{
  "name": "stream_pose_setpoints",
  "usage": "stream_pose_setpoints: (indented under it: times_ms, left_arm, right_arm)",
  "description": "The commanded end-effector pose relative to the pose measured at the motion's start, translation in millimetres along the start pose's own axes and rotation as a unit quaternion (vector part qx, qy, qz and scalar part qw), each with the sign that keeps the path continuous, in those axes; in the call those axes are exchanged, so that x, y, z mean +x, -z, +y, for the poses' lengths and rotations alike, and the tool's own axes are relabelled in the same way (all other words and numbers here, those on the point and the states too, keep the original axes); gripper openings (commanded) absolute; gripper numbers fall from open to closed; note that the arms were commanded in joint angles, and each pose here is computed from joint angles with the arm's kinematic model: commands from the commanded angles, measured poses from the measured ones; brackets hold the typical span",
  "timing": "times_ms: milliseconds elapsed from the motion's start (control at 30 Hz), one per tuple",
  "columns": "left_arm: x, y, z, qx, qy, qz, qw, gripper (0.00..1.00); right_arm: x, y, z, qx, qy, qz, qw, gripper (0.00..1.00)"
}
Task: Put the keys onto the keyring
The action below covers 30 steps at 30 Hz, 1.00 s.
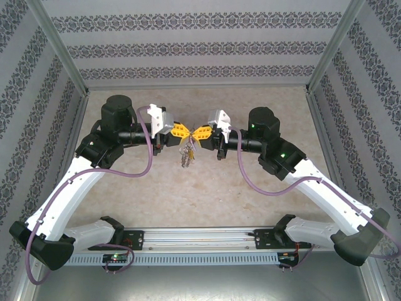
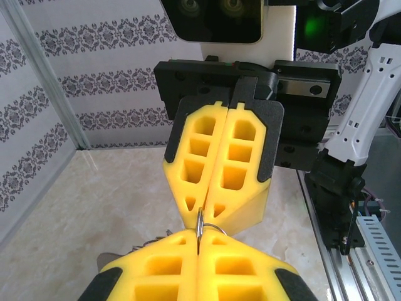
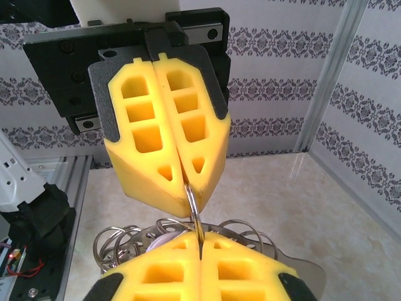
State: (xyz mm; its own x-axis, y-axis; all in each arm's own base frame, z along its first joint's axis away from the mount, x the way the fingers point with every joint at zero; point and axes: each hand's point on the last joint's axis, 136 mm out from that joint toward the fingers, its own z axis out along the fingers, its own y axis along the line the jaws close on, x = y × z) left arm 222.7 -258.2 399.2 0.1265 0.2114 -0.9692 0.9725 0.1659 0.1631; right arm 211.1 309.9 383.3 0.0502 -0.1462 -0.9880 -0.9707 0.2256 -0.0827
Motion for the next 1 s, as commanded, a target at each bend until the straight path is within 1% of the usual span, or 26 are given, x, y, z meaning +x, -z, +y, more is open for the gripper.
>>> stream_pose_setpoints:
  times_ms: [0, 200, 300, 633, 767, 833, 900, 967]
  left_arm:
    - [-13.1, 5.8, -4.1, 0.001, -0.024, -0.02, 1.0, 0.0]
    - [-5.4, 7.4, 1.3, -0.02, -0.025, 0.006, 0.999, 0.0]
    - [-5.6, 8.4, 1.2, -0.022, -0.026, 0.009, 0.999, 0.0]
    - [-2.5, 6.2, 0.8, -0.016, -0.022, 0.01, 1.0, 0.0]
    - [-7.1, 5.2, -2.4, -0.004, -0.018, -0.006, 1.0, 0.0]
    - [-9.9, 5.1, -4.4, 0.001, -0.018, -0.014, 1.0, 0.0]
    - [-12.0, 5.4, -5.4, 0.004, -0.018, -0.018, 1.0, 0.0]
    - [-12.2, 5.4, -5.7, 0.005, -0.016, -0.02, 1.0, 0.0]
  right_arm:
    - [-14.4, 4.2, 0.0, -0.002, 0.02, -0.015, 1.0, 0.0]
    - [-13.6, 10.6, 0.0, 0.004, 0.024, -0.005, 1.0, 0.0]
    - [-14.9, 11.0, 1.1, 0.0, 0.023, -0.009, 1.0, 0.0]
    - [-19.7, 9.0, 3.9, -0.016, 0.027, -0.016, 0.999, 0.0]
    - [-19.8, 5.6, 5.7, -0.024, 0.029, -0.018, 0.999, 0.0]
    - [-19.6, 4.3, 5.4, -0.023, 0.028, -0.018, 0.999, 0.03]
    - [-18.2, 3.1, 4.5, -0.021, 0.024, -0.017, 0.999, 0.12]
    - [-19.0, 3.5, 4.0, -0.018, 0.025, -0.019, 0.999, 0.15]
